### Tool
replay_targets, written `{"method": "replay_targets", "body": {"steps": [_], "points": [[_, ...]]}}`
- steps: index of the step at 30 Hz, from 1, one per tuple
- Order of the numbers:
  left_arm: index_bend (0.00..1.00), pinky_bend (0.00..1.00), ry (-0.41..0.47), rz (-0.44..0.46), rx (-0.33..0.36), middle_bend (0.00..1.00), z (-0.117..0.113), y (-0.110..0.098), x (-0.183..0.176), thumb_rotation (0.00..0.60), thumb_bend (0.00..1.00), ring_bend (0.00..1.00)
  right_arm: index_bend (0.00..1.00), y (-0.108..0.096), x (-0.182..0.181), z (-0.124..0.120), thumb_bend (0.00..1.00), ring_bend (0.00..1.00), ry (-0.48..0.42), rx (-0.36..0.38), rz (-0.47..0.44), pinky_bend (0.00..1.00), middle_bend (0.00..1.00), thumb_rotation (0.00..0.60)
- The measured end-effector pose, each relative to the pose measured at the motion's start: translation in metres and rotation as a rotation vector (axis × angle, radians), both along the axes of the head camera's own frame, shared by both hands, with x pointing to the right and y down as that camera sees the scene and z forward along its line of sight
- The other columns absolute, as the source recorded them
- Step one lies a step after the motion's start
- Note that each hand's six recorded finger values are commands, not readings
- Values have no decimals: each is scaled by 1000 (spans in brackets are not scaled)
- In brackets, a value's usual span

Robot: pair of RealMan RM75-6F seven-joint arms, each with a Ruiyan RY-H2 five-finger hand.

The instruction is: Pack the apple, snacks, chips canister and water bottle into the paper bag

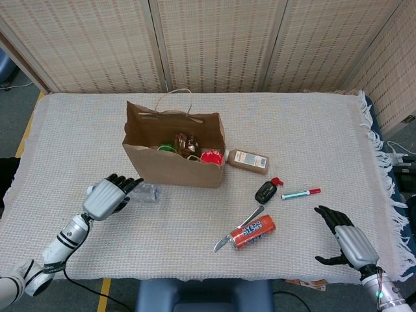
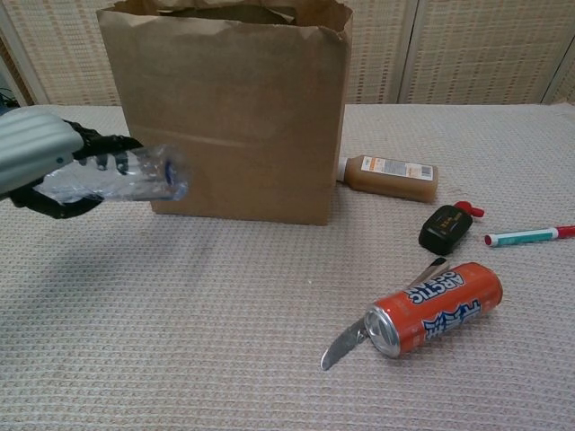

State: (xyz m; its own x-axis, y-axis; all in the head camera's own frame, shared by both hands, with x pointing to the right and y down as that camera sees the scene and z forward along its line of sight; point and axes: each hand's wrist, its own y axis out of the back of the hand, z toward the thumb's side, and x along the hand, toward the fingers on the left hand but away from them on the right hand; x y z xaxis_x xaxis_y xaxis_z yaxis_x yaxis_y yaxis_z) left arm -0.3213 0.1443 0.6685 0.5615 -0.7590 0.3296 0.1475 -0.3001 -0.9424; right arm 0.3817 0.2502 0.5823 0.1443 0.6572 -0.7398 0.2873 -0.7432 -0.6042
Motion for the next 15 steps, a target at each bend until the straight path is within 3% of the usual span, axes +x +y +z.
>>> {"method": "replay_targets", "body": {"steps": [4, 7, 11, 15], "points": [[675, 672, 57, -242, 49, 679, -20, -28, -34, 600, 636, 629, 0, 0, -1, 0, 1, 0, 0, 7, -5, 0, 0, 600], [679, 666, 163, -467, 76, 679, -38, -51, -56, 600, 636, 628, 0, 0, -2, 1, 1, 0, 2, 9, -8, 0, 0, 600], [681, 658, 391, -762, 69, 679, -63, -78, -67, 600, 635, 624, 0, 0, -3, 1, 1, 0, 2, 13, -12, 0, 0, 600], [681, 658, 616, -896, 54, 679, -95, -106, -51, 600, 636, 623, 0, 0, -4, 1, 1, 0, 0, 15, -13, 0, 0, 600]]}}
